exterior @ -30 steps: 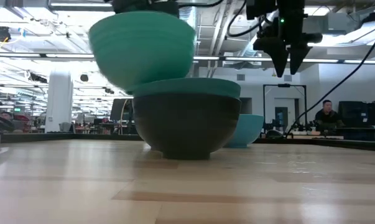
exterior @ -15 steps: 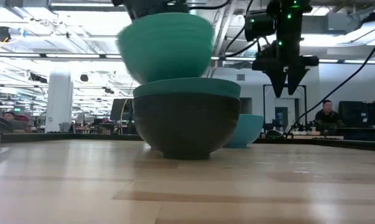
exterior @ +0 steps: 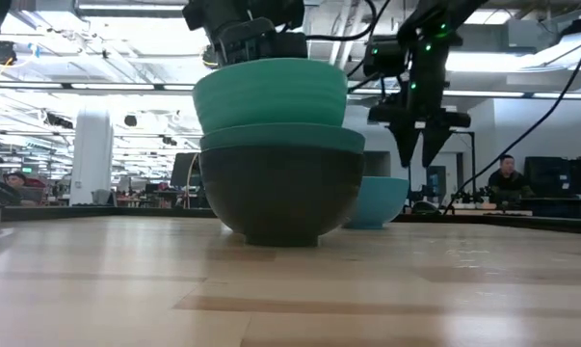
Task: Nest bowls inside each other
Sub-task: Stack the bottom blue bowl on top of the green bowl
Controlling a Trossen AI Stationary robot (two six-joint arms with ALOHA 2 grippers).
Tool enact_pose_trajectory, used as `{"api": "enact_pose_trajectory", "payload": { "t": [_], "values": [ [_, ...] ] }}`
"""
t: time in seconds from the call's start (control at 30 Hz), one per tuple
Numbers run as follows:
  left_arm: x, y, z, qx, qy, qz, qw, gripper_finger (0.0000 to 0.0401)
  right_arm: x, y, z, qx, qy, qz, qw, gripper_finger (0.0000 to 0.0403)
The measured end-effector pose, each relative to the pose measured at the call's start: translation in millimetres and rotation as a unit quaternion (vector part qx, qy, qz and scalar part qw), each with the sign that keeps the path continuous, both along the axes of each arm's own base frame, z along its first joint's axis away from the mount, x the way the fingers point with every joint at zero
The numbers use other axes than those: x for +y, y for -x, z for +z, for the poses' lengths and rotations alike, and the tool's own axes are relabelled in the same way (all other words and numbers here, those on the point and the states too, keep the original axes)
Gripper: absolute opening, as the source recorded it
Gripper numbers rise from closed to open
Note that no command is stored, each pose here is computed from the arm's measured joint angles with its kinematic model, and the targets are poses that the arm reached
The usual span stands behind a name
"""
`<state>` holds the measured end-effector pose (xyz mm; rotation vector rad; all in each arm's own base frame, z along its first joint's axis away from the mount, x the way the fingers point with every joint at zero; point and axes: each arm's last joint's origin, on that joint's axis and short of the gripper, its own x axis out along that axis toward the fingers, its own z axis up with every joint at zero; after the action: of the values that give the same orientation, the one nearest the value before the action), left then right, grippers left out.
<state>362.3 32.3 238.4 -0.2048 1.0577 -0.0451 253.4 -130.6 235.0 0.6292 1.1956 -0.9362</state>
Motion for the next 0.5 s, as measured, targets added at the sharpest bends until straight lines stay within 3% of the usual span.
{"api": "enact_pose_trajectory", "payload": {
  "t": [0.23, 0.5],
  "values": [
    [5, 3, -1, 0.018, -0.002, 0.006, 1.000, 0.0010, 5, -19, -16, -0.013, -0.010, 0.018, 1.000, 0.0234],
    [7, 6, -7, 0.028, -0.005, 0.005, 1.000, 0.0011, 8, -23, -17, -0.025, -0.008, 0.010, 1.000, 0.0216]
  ]
}}
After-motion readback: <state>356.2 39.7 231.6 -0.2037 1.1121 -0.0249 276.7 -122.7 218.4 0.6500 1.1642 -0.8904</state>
